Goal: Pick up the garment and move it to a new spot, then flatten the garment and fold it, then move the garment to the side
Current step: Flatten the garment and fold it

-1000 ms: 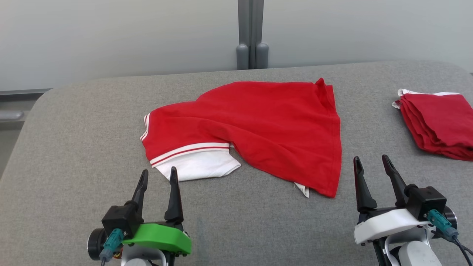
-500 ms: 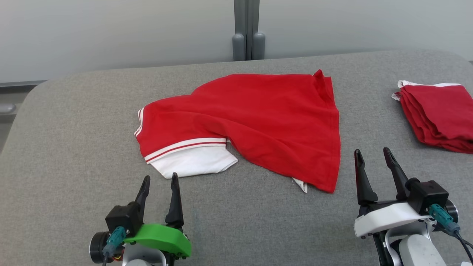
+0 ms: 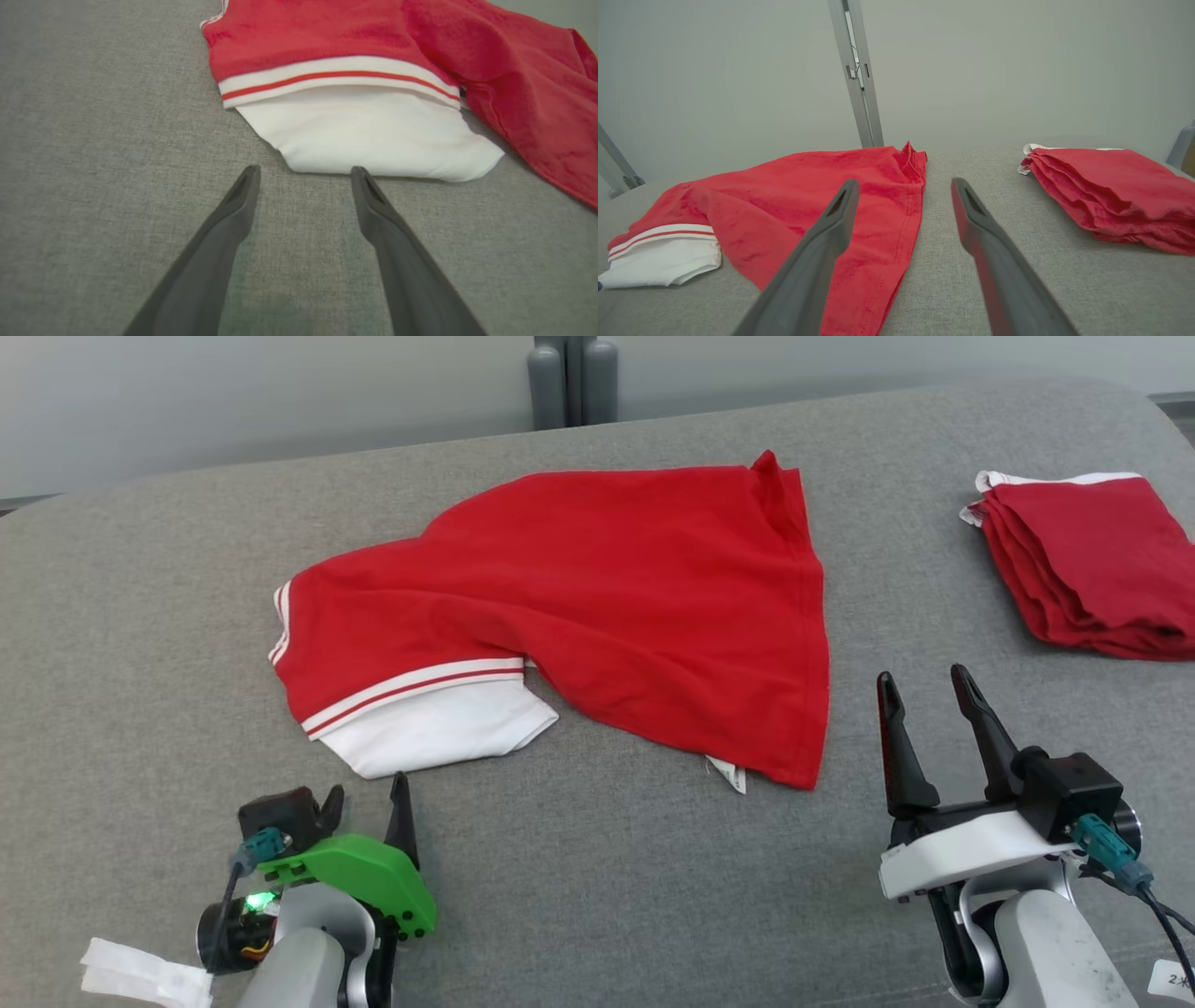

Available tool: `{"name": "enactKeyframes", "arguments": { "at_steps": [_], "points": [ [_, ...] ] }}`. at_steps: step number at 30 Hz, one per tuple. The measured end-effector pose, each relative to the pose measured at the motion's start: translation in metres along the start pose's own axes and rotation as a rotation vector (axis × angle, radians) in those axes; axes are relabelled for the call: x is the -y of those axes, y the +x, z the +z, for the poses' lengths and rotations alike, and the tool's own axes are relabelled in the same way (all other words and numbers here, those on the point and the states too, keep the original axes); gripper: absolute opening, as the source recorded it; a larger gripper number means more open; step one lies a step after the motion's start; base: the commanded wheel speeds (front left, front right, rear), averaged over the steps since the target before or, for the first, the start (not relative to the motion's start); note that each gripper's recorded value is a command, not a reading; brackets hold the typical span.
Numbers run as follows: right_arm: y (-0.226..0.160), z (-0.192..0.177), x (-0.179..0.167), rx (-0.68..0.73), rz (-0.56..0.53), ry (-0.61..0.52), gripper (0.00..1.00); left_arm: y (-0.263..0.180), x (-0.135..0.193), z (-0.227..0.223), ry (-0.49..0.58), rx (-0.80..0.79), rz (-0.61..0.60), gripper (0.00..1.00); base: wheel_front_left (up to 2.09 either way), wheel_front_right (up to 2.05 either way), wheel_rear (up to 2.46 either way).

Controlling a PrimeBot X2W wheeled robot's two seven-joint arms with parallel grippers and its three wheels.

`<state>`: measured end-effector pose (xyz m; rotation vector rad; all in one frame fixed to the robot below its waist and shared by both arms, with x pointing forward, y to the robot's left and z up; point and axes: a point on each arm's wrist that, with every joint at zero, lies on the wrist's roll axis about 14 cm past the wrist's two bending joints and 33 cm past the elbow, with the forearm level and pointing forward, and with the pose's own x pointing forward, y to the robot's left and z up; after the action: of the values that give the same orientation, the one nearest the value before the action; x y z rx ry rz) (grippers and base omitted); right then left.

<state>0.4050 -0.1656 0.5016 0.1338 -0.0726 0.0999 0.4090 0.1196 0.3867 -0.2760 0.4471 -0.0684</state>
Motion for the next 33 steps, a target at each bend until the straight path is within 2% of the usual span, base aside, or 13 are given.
{"name": "enactKeyframes", "arguments": {
  "at_steps": [8,14,15,16,17,18,19,20,27,33],
  "points": [
    [-0.006,-0.007,0.023,-0.023,-0.067,-0.011,1.00,0.025,-0.001,-0.009,-0.035,-0.034,0.003,1.00,0.00,0.00,0.00],
    [-0.009,-0.009,0.032,-0.031,-0.092,-0.015,1.00,0.034,0.015,-0.003,-0.037,0.009,-0.060,0.98,0.00,0.00,0.00],
    [-0.009,-0.008,0.032,-0.030,-0.093,-0.015,1.00,0.034,0.019,-0.001,-0.036,0.019,-0.072,0.83,0.00,0.00,0.00],
    [-0.009,-0.008,0.032,-0.028,-0.093,-0.015,1.00,0.033,0.021,0.001,-0.035,0.029,-0.084,0.45,0.00,0.00,0.00],
    [-0.009,-0.007,0.031,-0.025,-0.092,-0.015,1.00,0.033,0.024,0.004,-0.030,0.043,-0.094,0.35,0.00,0.00,0.00],
    [-0.009,-0.006,0.031,-0.023,-0.091,-0.015,1.00,0.032,0.026,0.007,-0.023,0.059,-0.104,0.13,0.00,0.00,0.00],
    [-0.009,-0.005,0.030,-0.020,-0.089,-0.014,1.00,0.031,0.029,0.011,-0.014,0.076,-0.116,0.03,0.00,0.00,0.00],
    [-0.009,-0.004,0.030,-0.018,-0.087,-0.014,1.00,0.030,0.032,0.015,-0.013,0.094,-0.126,0.00,0.00,0.00,0.00],
    [-0.011,-0.004,0.022,-0.016,-0.067,-0.006,1.00,0.015,0.053,0.051,0.018,0.229,-0.203,0.00,0.00,0.00,0.00],
    [-0.012,-0.002,0.010,-0.011,-0.036,0.005,1.00,-0.017,0.069,0.069,0.058,0.292,-0.269,0.00,0.00,0.00,0.00]
  ]
}}
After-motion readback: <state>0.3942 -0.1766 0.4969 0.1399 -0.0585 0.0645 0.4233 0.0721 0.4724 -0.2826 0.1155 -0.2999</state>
